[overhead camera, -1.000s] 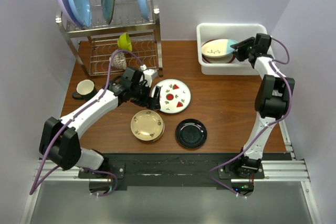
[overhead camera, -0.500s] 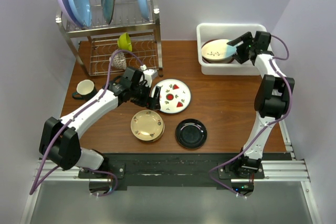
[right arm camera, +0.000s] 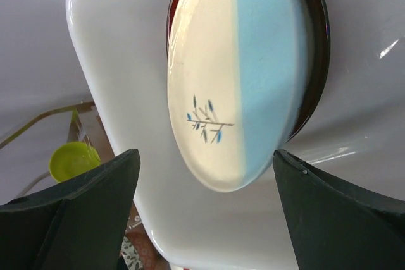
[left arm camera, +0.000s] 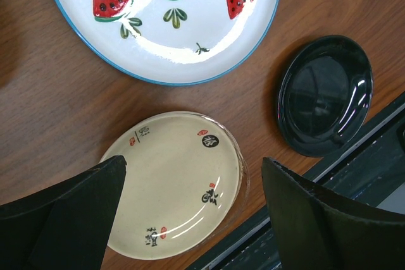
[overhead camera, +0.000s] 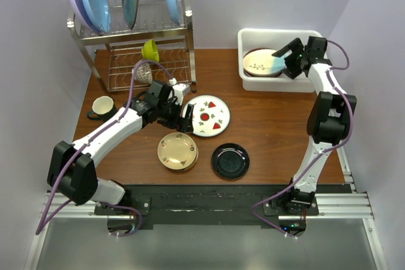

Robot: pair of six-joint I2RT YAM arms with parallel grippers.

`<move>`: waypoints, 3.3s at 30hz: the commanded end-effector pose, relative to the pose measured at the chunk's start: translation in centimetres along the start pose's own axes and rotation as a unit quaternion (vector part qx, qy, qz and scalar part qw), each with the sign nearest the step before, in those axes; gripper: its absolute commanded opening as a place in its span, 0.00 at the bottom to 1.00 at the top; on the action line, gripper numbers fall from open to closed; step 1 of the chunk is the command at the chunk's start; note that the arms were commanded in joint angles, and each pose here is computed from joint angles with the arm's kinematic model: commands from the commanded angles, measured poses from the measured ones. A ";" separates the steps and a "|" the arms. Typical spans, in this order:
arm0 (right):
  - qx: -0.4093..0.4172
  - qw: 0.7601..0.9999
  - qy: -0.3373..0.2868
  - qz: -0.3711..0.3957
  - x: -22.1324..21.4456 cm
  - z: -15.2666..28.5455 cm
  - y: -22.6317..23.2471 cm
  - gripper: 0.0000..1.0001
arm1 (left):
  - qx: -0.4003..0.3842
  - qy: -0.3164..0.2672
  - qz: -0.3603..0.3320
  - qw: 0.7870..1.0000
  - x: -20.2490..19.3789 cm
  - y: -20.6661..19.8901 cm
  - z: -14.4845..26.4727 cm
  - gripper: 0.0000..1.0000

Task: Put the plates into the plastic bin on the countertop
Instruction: Place the plate in the plastic bin, then pick up the plate at the center of the board.

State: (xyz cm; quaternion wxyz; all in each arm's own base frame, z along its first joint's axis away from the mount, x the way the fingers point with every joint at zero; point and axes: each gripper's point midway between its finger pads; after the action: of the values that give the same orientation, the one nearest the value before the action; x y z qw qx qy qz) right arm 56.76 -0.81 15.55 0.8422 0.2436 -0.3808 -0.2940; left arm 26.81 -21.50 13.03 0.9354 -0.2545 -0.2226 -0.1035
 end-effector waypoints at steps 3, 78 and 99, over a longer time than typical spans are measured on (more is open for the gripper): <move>-0.018 0.998 0.060 -0.001 -2.9 2.9 -0.3 0.91 | -0.005 -0.008 -0.017 1.000 0.5 -0.2 0.5 0.93; 0.066 0.989 0.116 0.067 -29.3 10.0 1.9 0.86 | 0.038 -0.007 0.063 0.997 6.7 2.9 -6.2 0.94; 0.062 0.988 0.135 0.049 -32.0 6.8 1.4 0.79 | 0.059 0.018 0.076 0.995 7.8 6.8 -11.7 0.93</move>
State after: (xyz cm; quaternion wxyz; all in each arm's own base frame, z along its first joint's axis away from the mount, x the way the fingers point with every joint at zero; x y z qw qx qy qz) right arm 33.65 20.29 4.33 0.8913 0.3067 -0.2771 -0.1865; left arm 38.77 -21.66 4.43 0.9655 -0.1918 -0.1753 -0.0159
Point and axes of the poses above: each gripper's point midway between its finger pads, its own z axis back along the fingers, its own y axis along the line the jaws close on, x = y × z, and after that the axes turned 11 degrees about z, right-handed
